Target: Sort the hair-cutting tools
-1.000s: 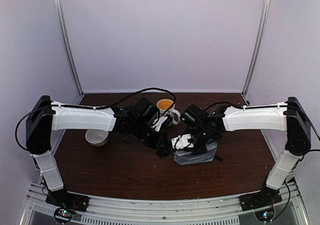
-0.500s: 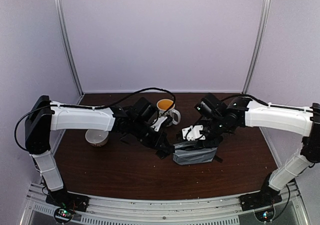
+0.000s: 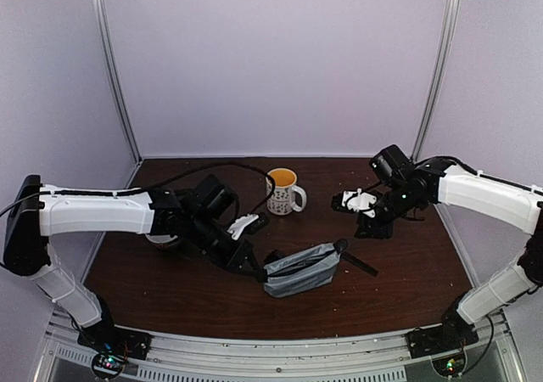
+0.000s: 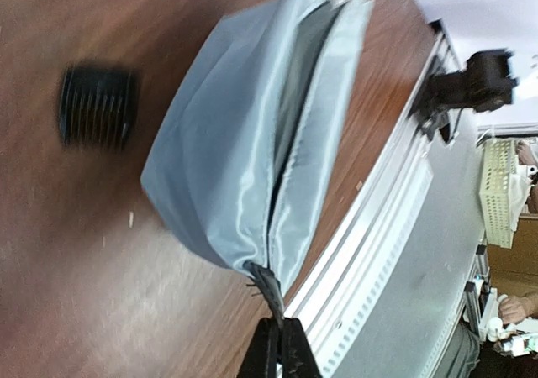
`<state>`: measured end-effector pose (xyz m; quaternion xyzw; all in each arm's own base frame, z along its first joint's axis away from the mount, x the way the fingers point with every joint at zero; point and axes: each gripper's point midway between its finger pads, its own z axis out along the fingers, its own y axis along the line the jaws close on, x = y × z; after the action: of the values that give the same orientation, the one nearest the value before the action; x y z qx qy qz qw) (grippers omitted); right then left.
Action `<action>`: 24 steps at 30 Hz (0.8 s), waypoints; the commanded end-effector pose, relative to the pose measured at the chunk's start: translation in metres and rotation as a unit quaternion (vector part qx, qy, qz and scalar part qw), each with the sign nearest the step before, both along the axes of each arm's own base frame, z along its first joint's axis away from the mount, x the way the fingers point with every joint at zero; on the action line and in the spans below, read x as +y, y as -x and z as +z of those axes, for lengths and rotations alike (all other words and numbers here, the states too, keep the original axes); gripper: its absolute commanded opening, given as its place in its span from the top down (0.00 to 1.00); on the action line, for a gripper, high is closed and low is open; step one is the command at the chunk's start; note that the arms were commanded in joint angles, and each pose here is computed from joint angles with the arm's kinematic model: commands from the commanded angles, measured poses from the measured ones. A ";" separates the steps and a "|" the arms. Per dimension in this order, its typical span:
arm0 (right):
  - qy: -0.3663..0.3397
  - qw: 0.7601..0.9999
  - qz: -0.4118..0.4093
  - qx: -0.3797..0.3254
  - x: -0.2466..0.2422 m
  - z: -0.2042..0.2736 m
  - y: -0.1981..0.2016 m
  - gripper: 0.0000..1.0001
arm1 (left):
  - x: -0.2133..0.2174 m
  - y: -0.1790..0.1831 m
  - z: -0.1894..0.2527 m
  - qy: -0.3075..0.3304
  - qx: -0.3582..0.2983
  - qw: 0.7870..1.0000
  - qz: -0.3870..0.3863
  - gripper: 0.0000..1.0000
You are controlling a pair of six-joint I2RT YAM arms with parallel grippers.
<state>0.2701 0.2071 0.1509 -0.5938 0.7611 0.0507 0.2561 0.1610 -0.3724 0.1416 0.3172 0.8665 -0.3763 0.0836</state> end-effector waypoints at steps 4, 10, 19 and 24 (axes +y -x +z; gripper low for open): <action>0.055 0.994 -0.064 0.072 -0.016 -0.064 -0.004 0.62 | 0.026 0.016 0.002 -0.039 0.016 0.999 -0.004 1.00; 0.094 0.987 -0.087 0.100 -0.028 -0.089 -0.005 0.61 | 0.042 0.020 -0.003 -0.069 0.017 0.997 -0.008 1.00; 0.128 0.975 -0.104 0.149 -0.034 -0.115 0.002 0.59 | 0.082 0.005 0.001 -0.106 -0.013 0.994 0.034 1.00; 0.142 0.971 -0.100 0.166 -0.037 -0.122 0.009 0.56 | 0.085 -0.003 0.001 -0.109 -0.030 0.993 0.042 0.91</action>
<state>0.2626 0.1761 0.0287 -0.5365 0.8416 0.0243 0.0580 0.1571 -0.2904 0.1406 0.2881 0.9140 -0.2773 0.0690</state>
